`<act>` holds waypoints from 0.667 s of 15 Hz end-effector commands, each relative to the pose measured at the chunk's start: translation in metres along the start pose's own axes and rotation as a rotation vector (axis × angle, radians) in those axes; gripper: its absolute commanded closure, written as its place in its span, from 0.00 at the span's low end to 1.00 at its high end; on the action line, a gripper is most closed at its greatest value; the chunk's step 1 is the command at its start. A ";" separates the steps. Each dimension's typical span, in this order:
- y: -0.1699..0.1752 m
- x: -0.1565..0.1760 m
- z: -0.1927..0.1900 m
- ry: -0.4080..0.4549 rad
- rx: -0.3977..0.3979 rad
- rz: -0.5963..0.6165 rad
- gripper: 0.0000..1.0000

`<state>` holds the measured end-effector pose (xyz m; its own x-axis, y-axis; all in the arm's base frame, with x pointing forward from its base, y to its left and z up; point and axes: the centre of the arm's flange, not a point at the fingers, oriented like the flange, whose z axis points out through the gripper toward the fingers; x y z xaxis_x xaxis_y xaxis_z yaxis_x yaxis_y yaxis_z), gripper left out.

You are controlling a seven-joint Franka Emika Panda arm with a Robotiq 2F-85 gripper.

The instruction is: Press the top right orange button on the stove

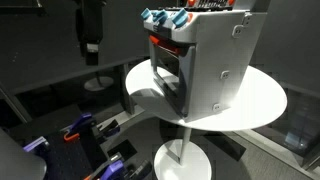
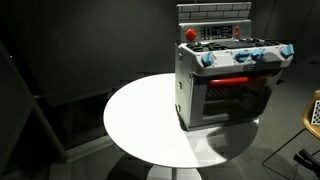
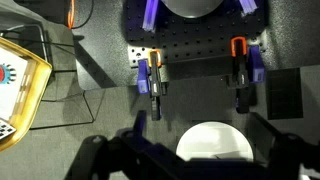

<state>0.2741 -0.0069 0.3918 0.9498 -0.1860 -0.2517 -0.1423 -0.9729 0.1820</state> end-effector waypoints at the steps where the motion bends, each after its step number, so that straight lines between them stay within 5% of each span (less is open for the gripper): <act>1: 0.000 0.000 0.000 -0.001 0.000 0.000 0.00; 5: 0.001 0.002 -0.002 0.013 -0.010 0.013 0.00; 10: 0.005 0.022 -0.051 0.165 0.021 0.042 0.00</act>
<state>0.2882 -0.0057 0.4115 0.9681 -0.1810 -0.1731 -0.1516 -0.9736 0.1704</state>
